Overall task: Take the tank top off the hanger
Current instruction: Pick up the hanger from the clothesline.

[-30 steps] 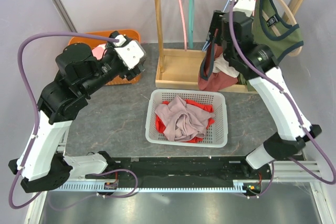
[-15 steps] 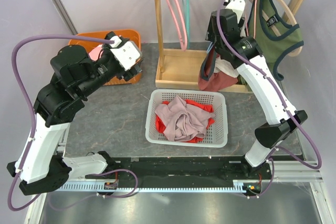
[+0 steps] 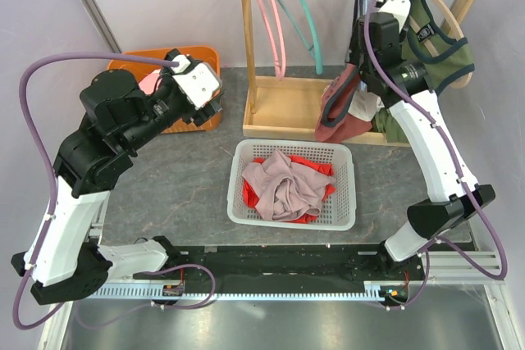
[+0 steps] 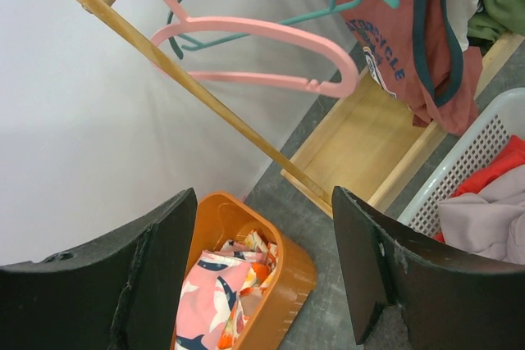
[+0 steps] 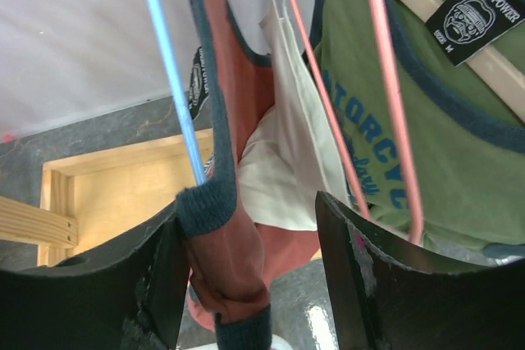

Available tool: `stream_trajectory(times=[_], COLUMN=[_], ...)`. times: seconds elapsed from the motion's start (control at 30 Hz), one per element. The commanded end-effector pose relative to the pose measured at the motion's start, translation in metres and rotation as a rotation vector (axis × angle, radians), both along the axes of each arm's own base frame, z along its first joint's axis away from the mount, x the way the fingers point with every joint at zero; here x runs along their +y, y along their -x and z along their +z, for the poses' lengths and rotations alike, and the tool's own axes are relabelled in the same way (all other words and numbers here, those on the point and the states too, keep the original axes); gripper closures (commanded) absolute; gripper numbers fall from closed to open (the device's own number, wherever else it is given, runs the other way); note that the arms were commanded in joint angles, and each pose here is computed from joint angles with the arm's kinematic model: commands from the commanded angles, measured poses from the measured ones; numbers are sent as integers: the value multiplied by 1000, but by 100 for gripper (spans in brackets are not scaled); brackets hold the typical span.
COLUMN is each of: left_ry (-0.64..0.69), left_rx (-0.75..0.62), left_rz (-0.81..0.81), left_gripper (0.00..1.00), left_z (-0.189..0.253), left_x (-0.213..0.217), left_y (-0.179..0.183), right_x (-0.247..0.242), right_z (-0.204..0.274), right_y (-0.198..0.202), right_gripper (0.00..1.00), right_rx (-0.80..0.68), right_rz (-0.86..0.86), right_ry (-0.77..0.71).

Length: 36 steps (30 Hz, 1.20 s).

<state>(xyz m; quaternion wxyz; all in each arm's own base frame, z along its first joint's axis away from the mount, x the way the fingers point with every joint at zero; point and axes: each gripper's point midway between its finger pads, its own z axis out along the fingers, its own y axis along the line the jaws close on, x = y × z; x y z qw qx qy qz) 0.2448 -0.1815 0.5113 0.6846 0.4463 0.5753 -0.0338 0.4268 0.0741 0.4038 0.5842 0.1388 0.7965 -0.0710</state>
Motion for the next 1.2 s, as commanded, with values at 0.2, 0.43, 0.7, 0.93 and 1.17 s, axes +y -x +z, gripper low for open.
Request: stream_trajectory(times=[0.2, 0.43, 0.7, 0.93, 1.17], left_ry=[19, 25, 27, 26, 25], left_rx=[31, 39, 46, 45, 43], left_rz=[-3, -1, -21, -21, -18], left_gripper=[26, 27, 27, 28, 28], left_z=[-6, -6, -8, -9, -9], left_x=[-2, -3, -4, -3, -2], left_y=[0, -1, 1, 2, 3], right_x=[-6, 3, 12, 8, 4], right_z=[4, 4, 27, 76, 99], right_y=[-15, -15, -12, -7, -5], right_gripper=[45, 69, 100, 100, 100], right_rx=[15, 22, -83, -312, -405], right_rz=[82, 142, 222, 256, 255], right_ry=[-19, -25, -32, 50, 106])
